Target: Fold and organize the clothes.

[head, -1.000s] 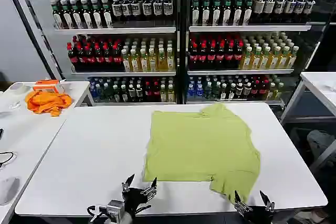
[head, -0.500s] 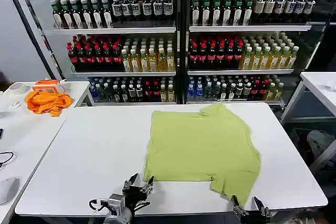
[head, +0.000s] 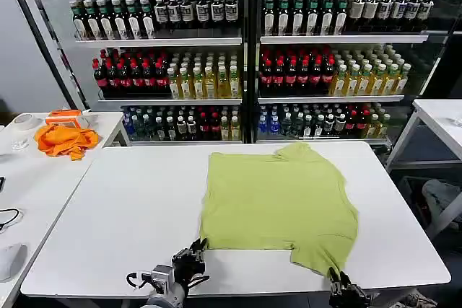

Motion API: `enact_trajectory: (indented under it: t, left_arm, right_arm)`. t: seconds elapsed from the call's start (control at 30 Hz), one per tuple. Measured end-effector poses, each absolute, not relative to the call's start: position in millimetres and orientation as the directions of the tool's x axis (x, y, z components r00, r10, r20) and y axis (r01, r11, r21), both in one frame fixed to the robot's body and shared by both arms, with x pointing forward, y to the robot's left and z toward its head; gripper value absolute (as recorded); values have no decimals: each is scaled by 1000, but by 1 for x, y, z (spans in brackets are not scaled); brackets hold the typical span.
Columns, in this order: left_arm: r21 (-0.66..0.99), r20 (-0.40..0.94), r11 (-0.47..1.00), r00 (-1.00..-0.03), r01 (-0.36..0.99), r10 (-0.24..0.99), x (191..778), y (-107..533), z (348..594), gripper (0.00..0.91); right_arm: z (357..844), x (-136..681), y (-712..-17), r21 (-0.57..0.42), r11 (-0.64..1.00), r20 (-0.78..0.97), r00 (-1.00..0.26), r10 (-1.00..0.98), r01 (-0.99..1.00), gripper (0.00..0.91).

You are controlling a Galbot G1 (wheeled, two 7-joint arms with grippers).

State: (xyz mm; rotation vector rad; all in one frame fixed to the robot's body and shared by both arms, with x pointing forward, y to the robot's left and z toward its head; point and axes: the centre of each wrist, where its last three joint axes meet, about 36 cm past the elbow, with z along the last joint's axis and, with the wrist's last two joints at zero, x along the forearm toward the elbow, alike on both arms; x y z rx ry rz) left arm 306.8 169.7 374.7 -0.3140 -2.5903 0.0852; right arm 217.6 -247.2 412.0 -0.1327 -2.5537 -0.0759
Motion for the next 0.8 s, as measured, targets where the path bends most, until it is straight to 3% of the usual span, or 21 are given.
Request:
enact_trajectory:
  t: [0.37,0.8]
  left_arm:
    - [-178,472,966,-845,188,251,300,171,383,20]
    - [-231,394,958,-885,168,250,278,193,425,20]
  right_arm:
    - [438,210,-250,37,995,501,-863,62,93,0]
    - [480,204,-254,23,998,419,-907,46,61,0]
